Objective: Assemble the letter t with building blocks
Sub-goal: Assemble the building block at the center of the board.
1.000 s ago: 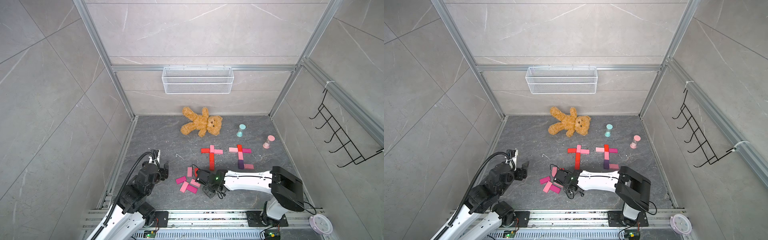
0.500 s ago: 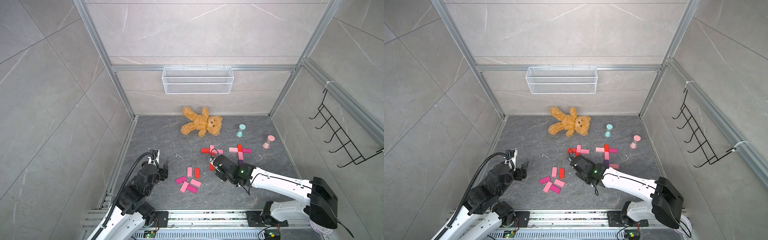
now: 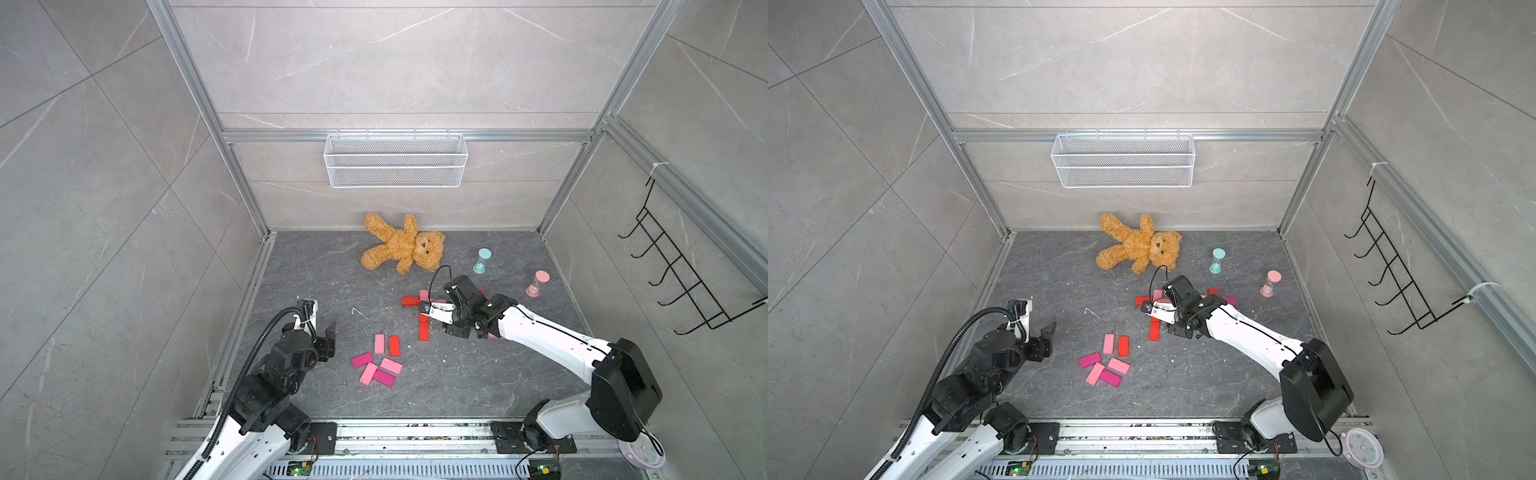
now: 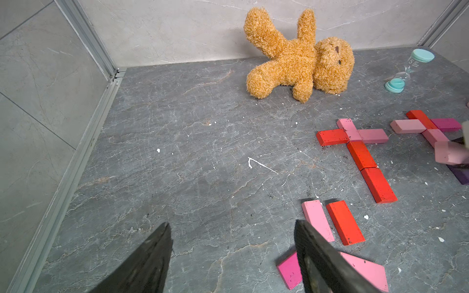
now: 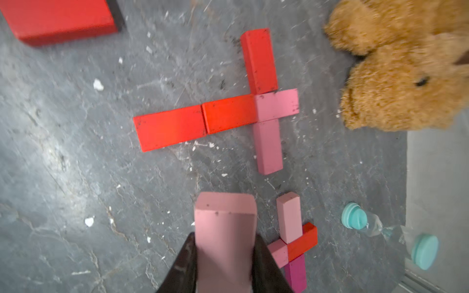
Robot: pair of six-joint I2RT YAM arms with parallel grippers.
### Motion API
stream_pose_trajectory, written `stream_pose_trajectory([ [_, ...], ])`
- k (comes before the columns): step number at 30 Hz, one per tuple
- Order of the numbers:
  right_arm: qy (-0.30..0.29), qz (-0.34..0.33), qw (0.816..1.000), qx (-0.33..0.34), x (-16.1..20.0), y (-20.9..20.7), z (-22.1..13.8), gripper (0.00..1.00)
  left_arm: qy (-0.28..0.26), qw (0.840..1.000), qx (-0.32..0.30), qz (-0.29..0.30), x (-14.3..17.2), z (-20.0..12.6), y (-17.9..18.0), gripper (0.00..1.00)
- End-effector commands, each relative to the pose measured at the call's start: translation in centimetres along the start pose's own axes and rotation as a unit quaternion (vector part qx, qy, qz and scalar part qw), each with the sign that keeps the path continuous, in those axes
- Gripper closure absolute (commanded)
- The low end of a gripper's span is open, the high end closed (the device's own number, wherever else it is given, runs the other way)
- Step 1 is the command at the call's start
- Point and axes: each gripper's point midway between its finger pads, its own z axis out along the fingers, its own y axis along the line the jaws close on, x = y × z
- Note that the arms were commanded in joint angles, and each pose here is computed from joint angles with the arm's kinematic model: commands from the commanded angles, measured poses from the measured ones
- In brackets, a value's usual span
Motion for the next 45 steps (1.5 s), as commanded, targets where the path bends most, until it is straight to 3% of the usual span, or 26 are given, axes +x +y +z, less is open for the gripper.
stream_pose_trajectory([
  [1, 0.007, -0.048, 0.998, -0.048, 0.2, 1.4, 1.1, 1.00, -0.013, 1.000, 0.002, 0.008, -0.7, 0.0, -0.1, 0.22],
  [12, 0.019, -0.037, 0.997, -0.068, 1.0, 0.9, 4.9, 0.95, -0.019, 1.000, 0.004, 0.007, -0.8, -0.3, 0.0, 0.22],
  [20, 0.055, -0.028, 0.992, -0.112, 1.8, 2.2, 5.5, 0.82, -0.022, 1.000, 0.003, 0.005, -0.8, -0.4, 0.1, 0.22],
  [45, 0.047, -0.033, 0.984, -0.166, 0.1, 5.0, 6.0, 0.75, -0.022, 1.000, -0.001, 0.001, -0.8, -0.5, 0.2, 0.22],
])
